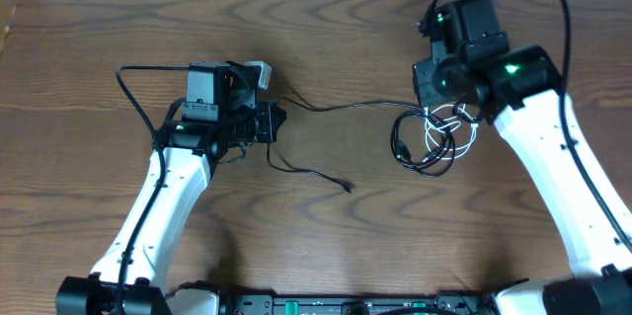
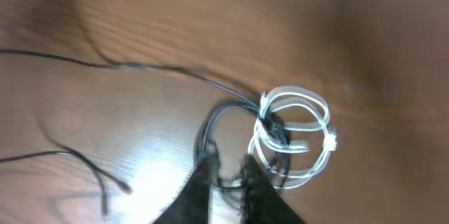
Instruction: Untangle cables
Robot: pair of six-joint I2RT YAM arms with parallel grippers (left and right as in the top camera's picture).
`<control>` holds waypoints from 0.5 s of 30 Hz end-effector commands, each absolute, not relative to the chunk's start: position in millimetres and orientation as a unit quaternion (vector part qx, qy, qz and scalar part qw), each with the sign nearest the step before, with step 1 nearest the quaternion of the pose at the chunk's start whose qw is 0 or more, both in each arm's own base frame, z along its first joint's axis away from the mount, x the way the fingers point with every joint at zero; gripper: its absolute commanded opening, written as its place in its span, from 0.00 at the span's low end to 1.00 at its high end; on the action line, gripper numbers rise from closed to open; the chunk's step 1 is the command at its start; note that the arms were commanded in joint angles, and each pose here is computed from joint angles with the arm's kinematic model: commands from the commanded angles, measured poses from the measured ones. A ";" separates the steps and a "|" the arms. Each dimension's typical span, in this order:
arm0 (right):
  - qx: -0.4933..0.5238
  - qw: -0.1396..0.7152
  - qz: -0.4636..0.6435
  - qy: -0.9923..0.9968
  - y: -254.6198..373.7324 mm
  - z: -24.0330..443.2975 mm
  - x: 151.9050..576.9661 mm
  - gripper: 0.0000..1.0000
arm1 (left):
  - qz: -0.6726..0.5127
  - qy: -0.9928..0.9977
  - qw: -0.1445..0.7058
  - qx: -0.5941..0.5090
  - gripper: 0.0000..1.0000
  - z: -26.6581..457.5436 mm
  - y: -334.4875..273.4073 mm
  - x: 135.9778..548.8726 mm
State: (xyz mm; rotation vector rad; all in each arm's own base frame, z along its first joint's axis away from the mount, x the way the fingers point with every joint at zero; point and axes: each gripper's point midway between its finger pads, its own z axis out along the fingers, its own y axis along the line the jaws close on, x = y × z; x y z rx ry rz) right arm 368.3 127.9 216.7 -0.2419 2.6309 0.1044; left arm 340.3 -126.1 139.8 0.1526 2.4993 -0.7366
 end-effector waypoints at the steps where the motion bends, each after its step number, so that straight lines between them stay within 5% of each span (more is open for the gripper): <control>1: -0.030 0.207 -0.004 0.978 110.1 184.3 373.8 0.22 | -0.264 0.924 0.269 0.062 0.08 140.0 -123.2 338.2; 15: 0.186 0.116 -0.109 0.970 76.2 103.0 370.8 0.38 | -0.248 0.931 0.264 0.055 0.08 134.0 -117.7 336.7</control>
